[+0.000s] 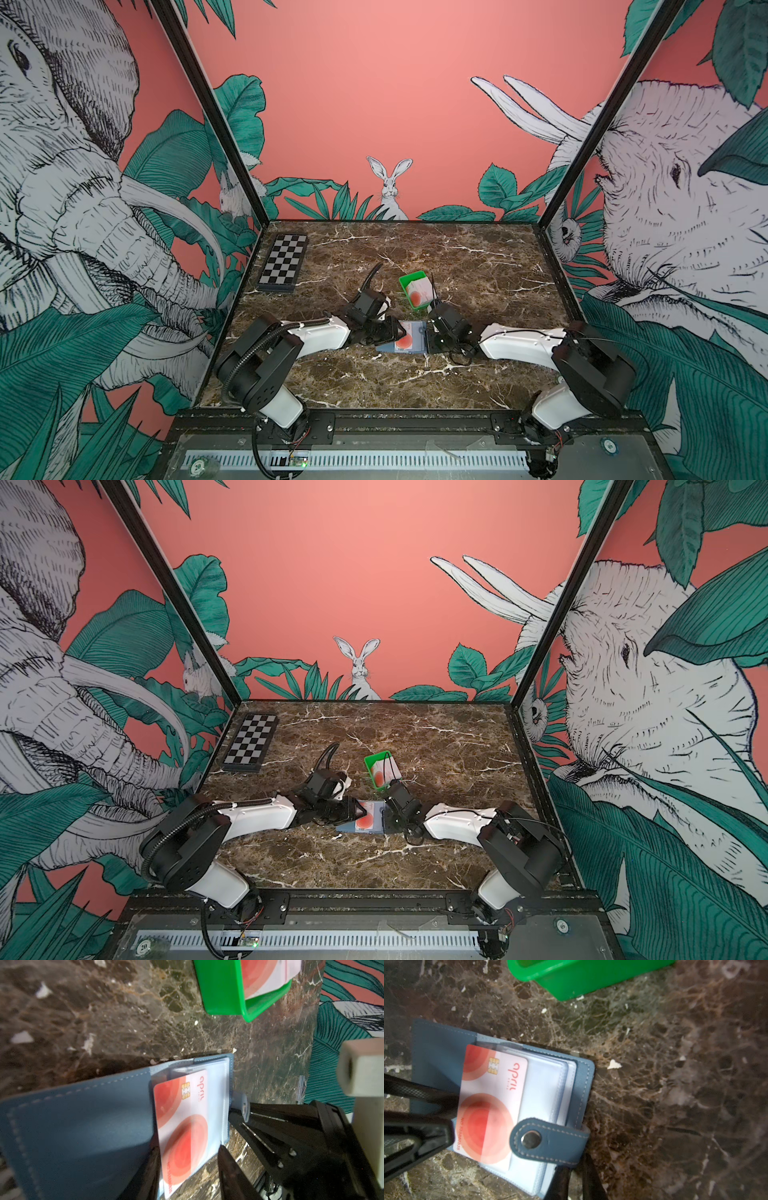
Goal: Insert credit cards into a card holder
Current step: Insert the credit card into the card slot.
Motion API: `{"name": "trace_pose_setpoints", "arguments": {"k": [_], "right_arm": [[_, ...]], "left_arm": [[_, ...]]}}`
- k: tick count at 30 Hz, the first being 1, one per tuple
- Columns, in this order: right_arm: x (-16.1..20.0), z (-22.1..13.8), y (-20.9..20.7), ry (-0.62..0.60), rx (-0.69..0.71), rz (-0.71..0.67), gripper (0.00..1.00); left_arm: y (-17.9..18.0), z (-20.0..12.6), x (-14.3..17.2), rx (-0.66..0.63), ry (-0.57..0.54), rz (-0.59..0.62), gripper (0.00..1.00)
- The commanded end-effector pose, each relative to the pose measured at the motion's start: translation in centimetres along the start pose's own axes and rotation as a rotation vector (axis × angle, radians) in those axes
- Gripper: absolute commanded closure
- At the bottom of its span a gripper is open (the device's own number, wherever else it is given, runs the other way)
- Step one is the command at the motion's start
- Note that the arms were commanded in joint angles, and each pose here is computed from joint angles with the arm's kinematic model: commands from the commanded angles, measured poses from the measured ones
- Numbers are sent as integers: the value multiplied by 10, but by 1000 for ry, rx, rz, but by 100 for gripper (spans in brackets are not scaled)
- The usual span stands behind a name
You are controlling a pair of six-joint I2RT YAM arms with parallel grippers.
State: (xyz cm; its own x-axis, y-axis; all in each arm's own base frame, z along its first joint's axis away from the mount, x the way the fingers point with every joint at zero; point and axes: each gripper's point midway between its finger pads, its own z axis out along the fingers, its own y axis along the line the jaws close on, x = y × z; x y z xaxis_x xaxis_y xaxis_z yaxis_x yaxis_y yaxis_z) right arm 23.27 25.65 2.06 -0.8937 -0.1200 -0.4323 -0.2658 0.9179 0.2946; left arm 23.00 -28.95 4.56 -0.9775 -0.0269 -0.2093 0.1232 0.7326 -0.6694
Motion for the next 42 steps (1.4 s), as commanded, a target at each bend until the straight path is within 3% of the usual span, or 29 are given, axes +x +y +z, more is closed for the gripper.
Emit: {"name": "trace_pose_setpoints", "arguments": {"k": [1,26,35,42], "right_arm": [[10,7,-7,39,39,-4,86],[8,7,-11,26,62,1,86],[-2,-9,-10,-33,56,1,86],[-6,-21,-5,-70,16,-24,84]], "left_arm": [[-16,-2,-10,55,-22,27,54],[-27,10,-1,102,9,45,57],[1,-9,1,-75,-29,69,58],[-2,-22,-1,-75,-61,99,61]]}}
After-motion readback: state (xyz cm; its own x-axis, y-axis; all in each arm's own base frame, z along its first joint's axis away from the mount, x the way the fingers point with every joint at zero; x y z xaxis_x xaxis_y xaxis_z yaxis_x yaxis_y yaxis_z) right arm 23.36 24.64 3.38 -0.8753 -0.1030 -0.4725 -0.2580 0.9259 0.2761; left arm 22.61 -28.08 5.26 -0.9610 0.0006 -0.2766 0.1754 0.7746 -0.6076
